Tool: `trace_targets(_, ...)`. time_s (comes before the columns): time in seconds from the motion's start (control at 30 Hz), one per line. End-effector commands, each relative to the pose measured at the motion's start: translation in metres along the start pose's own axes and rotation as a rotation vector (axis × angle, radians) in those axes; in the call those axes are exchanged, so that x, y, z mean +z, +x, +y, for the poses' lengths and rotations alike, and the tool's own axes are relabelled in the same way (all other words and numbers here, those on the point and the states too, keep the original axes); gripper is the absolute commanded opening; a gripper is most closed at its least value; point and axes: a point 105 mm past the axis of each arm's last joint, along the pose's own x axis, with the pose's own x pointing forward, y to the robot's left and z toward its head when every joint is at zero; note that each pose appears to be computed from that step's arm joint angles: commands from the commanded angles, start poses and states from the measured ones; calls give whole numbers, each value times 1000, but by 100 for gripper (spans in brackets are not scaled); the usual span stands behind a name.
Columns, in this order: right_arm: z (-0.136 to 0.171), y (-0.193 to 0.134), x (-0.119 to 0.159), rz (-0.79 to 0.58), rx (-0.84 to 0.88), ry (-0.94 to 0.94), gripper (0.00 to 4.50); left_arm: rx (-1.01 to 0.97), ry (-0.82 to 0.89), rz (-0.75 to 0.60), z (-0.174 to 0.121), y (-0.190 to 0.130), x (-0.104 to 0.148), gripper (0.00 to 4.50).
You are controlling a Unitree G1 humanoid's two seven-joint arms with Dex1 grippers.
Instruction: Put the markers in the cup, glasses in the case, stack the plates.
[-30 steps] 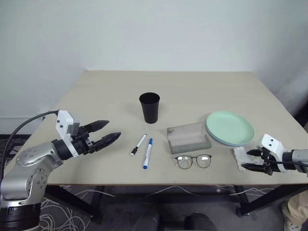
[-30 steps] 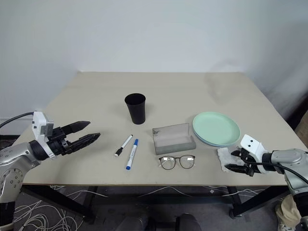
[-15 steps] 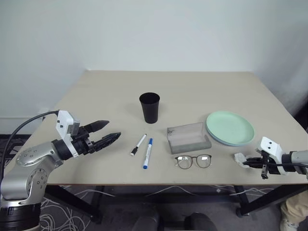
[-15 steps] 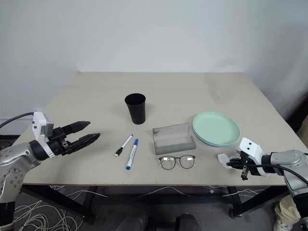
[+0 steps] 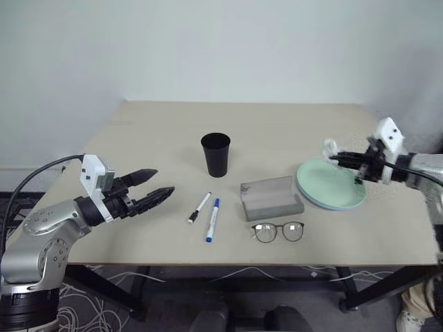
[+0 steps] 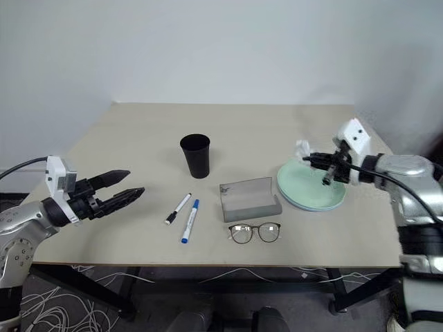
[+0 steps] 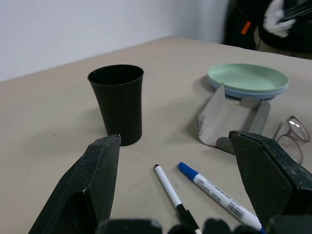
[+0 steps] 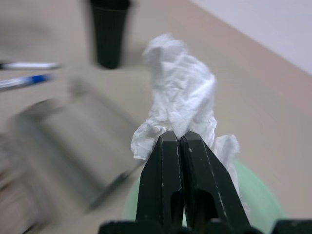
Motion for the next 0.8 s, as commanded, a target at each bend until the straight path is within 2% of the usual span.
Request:
trace_targets(0.03,-3,13,-14,53,-58,-8,3,-4,41,-29,-1,1,13,377)
trace_targets(0.07,-1,16,-16,59,-54,-9,3,-4,41,-29,-1,1,13,377)
trace_targets(0.2,-5,25,-33,116,-99,-11,92,-2,44,-27,-1,0,13,377)
trace_targets(0.4,-16,19,-37,134,-133,-24,280,-1,48,-23,-2,-1,13,377)
trace_targets(0.47,-20,13,-32,121,-124,-31,357,-12,55,-23,-2,0,15,377)
trace_targets(0.57,-19,2,-26,96,-78,-49,448,-35,72,-22,-4,6,19,377)
trace_targets(0.7,2,-26,-11,33,119,-66,448,-151,121,-20,-16,32,30,377)
trace_targets(0.8,6,-38,-4,16,165,-71,448,-238,156,-3,-27,58,33,377)
